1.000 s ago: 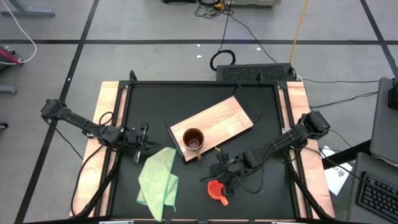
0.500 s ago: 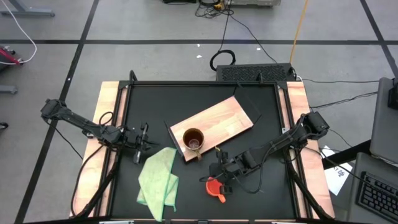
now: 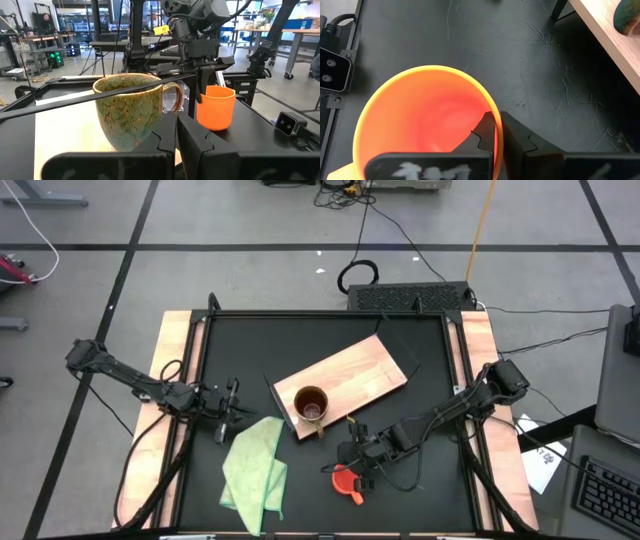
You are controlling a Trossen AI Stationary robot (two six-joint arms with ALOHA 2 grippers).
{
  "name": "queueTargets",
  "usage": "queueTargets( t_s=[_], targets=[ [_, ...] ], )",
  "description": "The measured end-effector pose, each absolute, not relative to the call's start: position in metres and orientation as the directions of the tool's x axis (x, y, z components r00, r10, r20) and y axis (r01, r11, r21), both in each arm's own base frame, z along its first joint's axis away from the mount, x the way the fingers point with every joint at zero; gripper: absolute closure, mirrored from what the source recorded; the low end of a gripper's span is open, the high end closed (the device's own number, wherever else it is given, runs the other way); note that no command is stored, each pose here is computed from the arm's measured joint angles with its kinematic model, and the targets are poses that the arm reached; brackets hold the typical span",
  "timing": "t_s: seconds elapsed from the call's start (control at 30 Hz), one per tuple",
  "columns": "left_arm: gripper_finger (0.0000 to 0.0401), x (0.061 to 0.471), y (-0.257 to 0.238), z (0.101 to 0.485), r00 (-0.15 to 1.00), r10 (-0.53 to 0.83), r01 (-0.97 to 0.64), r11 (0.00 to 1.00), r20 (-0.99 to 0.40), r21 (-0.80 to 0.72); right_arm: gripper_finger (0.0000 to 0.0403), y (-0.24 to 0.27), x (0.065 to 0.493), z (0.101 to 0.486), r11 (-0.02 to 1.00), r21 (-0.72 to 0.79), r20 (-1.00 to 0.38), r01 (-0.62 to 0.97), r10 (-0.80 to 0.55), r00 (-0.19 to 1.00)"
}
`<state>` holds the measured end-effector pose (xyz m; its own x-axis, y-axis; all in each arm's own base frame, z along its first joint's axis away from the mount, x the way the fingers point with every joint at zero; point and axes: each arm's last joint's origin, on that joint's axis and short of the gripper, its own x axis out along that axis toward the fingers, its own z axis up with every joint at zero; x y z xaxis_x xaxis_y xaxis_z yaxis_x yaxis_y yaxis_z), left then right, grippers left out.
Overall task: Stack small to large cups/mugs on shelf
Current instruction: Put the orange mug on the shelf
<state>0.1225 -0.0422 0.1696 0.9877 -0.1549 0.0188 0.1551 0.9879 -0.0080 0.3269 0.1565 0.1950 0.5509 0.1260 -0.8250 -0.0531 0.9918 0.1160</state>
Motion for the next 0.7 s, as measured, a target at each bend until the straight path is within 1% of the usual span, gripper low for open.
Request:
queueTargets(
  t_s=[0.17,0.47,0.7],
  targets=[
    [0.0382,0.122,-0.042,0.17,0.988,-0.155,0.155,0.988,0.019,-0.009,0.0393,0.157,0.327,0.195,0.992,0.115,-0.825,-0.056,0.127,0.551],
    [0.0382,0.122,-0.042,0.17,0.988,-0.155,0.155,0.988,0.019,-0.01,0.0337,0.158,0.328,0.196,0.987,0.145,-0.817,-0.073,0.161,0.554],
    [0.0382,0.122,-0.042,0.17,0.988,-0.155,0.155,0.988,0.019,-0.01,0.0315,0.16,0.329,0.206,0.981,0.171,-0.773,-0.088,0.189,0.605]
  ],
)
